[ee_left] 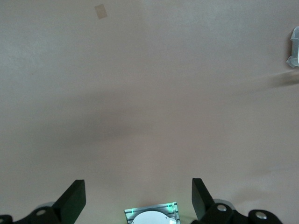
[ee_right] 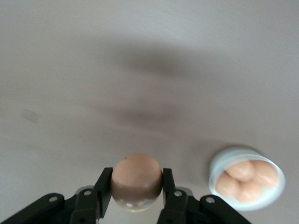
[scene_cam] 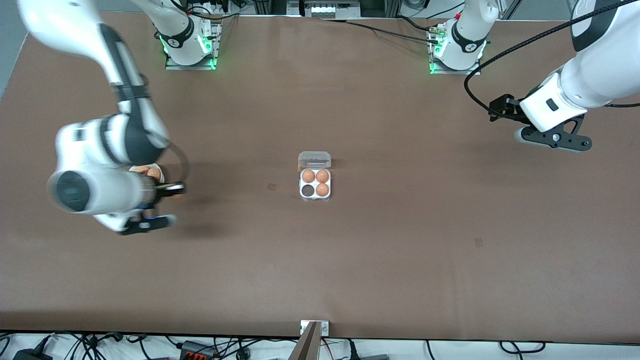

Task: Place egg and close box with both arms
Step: 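Lift the egg with the right gripper and carry it to the carton, then lower the egg into the empty carton slot and open the right gripper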

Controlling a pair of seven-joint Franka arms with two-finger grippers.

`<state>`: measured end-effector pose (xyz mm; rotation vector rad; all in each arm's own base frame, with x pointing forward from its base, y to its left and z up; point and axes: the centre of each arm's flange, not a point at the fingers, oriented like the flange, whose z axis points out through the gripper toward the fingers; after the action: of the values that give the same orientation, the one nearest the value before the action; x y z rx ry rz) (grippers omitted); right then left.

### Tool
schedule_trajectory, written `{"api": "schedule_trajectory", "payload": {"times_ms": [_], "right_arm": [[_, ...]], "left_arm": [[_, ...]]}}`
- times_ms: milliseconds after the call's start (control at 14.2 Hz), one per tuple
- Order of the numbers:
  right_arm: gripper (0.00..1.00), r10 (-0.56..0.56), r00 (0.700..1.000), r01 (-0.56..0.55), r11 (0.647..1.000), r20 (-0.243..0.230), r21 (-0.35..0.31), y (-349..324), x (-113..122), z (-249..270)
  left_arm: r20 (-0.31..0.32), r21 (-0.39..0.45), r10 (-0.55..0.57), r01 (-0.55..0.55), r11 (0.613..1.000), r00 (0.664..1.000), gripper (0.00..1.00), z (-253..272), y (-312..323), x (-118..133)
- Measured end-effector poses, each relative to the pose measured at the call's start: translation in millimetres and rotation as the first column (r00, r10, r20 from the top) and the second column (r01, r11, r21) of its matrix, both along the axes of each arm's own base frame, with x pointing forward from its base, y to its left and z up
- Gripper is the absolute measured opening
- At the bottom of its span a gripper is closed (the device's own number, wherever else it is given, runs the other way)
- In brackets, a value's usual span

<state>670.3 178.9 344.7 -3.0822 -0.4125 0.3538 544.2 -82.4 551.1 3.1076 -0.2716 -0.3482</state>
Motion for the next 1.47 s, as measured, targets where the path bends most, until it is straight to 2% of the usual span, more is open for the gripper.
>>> {"api": "schedule_trajectory", "payload": {"times_ms": [140, 351, 632, 842, 982, 1263, 1474], "right_arm": [[0.47, 0.028, 0.999, -0.029, 0.999, 0.033, 0.014, 60.8, -11.0, -12.6], [0.47, 0.029, 0.995, -0.036, 0.997, 0.100, 0.071, 126.7, -22.6, -30.0], [0.47, -0.005, 0.993, -0.009, 0.993, 0.118, 0.120, 203.0, -52.1, -59.7], [0.47, -0.035, 0.988, 0.013, 0.990, 0.153, 0.143, 258.2, -79.7, -78.9], [0.47, -0.051, 0.985, 0.025, 0.987, 0.166, 0.156, 273.1, -87.3, -85.5], [0.47, -0.065, 0.986, 0.041, 0.987, 0.153, 0.152, 278.0, -91.5, -109.7], [0.47, -0.070, 0.984, 0.044, 0.986, 0.162, 0.160, 281.1, -91.8, -122.7]], "left_arm": [[0.000, 0.000, 0.000, 0.000, 1.000, 1.000, 1.00, -0.1, 0.0, 0.1], [0.000, 0.000, 0.000, 0.000, 1.000, 1.000, 1.00, -0.1, -0.2, 0.1], [0.000, 0.000, -0.004, 0.004, 1.000, 1.000, 1.00, -0.1, -2.2, -0.2], [-0.007, 0.001, -0.006, 0.006, 1.000, 1.000, 1.00, -0.5, -3.2, -1.3], [-0.010, 0.001, -0.008, 0.008, 1.000, 1.000, 1.00, -0.7, -3.8, -1.7], [-0.011, 0.001, -0.011, 0.011, 1.000, 1.000, 1.00, -0.7, -5.9, -2.1], [-0.011, 0.001, -0.013, 0.013, 1.000, 1.000, 1.00, -0.7, -6.7, -2.3]]}}
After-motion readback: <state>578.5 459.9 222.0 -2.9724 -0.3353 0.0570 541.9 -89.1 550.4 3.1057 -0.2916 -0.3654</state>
